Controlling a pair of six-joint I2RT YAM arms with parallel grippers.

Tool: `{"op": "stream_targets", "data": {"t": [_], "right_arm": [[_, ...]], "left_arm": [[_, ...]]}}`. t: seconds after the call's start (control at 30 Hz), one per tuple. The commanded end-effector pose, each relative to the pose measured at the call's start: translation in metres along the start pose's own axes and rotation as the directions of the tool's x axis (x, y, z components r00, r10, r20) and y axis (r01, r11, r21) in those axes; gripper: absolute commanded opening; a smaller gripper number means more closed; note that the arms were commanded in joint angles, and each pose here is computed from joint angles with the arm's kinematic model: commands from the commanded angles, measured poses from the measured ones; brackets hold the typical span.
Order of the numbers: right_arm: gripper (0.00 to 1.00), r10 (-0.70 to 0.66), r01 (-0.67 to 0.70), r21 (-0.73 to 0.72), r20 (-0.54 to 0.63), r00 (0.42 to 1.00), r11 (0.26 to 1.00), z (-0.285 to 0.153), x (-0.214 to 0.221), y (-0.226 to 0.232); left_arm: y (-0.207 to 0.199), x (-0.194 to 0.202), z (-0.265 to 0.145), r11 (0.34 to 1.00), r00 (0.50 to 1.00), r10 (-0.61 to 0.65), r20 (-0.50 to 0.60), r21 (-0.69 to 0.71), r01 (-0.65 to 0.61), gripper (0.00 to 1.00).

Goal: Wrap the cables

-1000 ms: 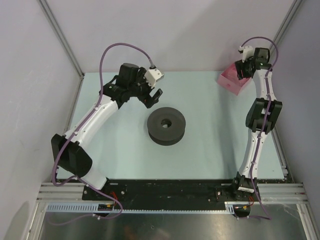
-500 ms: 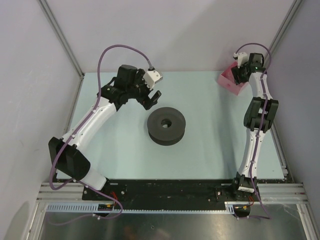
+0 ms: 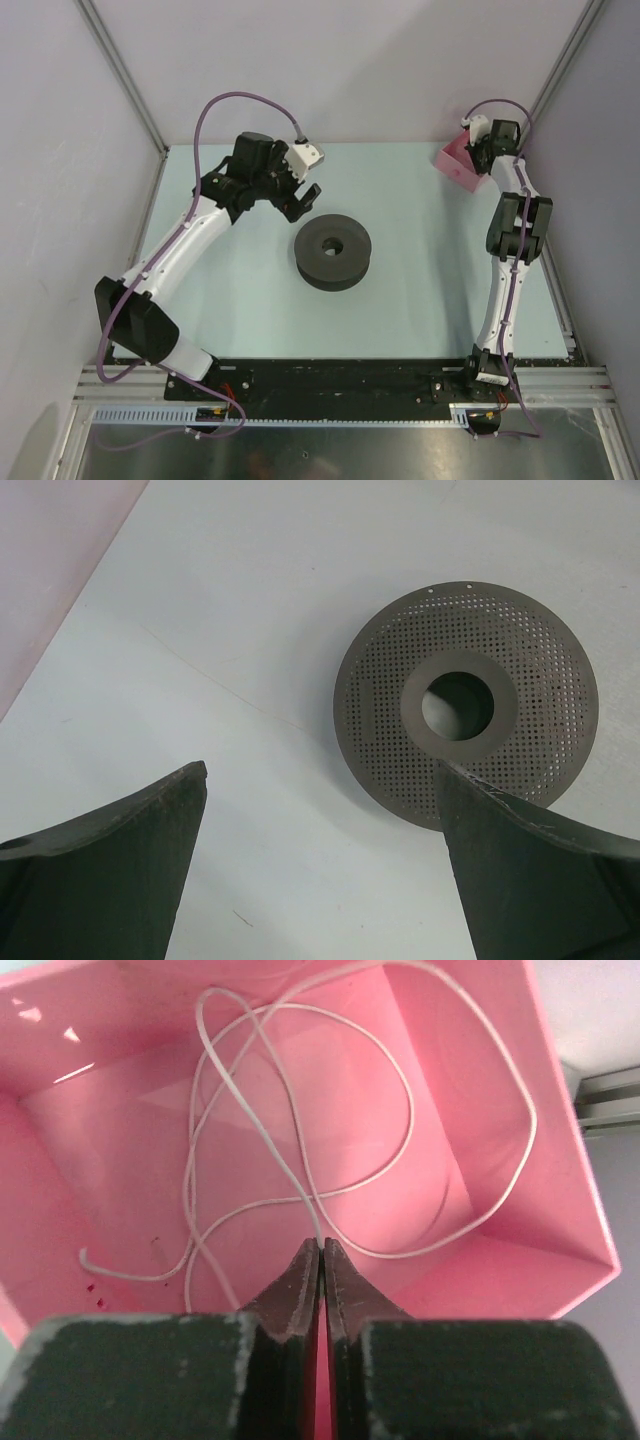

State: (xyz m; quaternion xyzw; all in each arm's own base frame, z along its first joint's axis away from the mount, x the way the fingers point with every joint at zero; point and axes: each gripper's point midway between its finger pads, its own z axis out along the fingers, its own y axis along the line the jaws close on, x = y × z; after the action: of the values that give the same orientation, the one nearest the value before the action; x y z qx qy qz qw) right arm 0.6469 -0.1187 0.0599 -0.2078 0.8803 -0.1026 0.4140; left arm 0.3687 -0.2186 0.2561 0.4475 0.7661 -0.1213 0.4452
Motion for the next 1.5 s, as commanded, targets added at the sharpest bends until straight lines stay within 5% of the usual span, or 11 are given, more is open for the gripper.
{"op": "stream_targets", "data": {"t": [0.0,0.2,0.43,0.7,0.87,1.0,1.17,1.47], "right_arm": [[0.02,-0.043,0.020,0.130,0.175,0.984,0.991,-0.033,-0.066,-0.033],[0.00,0.007,-0.123,0.258,0.409,0.913,0.958,-0.108,-0.138,-0.086],[0.00,0.024,-0.265,0.270,0.657,0.754,0.925,-0.214,-0.211,-0.121],[0.00,0.137,-0.358,0.027,0.896,0.423,0.933,-0.371,-0.313,-0.100],[0.00,0.180,-0.255,-0.122,0.960,0.216,0.959,-0.470,-0.372,-0.042],[0.00,0.169,-0.139,-0.153,0.980,0.109,0.978,-0.529,-0.402,0.011],[0.00,0.175,-0.037,-0.172,0.977,0.122,0.984,-0.539,-0.408,0.068],[0.00,0.404,-0.046,-0.412,0.854,0.328,0.910,-0.469,-0.362,0.138]], "left_arm": [[0.003,-0.008,-0.012,0.999,0.999,0.019,0.026,-0.029,-0.018,1.00],[0.007,-0.009,-0.005,0.999,0.999,-0.037,0.020,-0.033,0.038,0.99],[0.028,-0.012,-0.002,0.981,0.981,-0.189,0.046,-0.029,0.190,0.99],[0.067,-0.011,-0.009,0.925,0.921,-0.378,0.097,-0.009,0.381,0.99],[0.077,-0.014,-0.013,0.906,0.899,-0.422,0.122,0.023,0.422,0.99],[0.081,-0.018,-0.012,0.899,0.889,-0.437,0.136,0.051,0.434,1.00],[0.077,-0.025,-0.015,0.901,0.888,-0.432,0.157,0.120,0.417,0.99],[0.051,-0.035,-0.033,0.937,0.921,-0.304,0.244,0.249,0.244,0.99]]}}
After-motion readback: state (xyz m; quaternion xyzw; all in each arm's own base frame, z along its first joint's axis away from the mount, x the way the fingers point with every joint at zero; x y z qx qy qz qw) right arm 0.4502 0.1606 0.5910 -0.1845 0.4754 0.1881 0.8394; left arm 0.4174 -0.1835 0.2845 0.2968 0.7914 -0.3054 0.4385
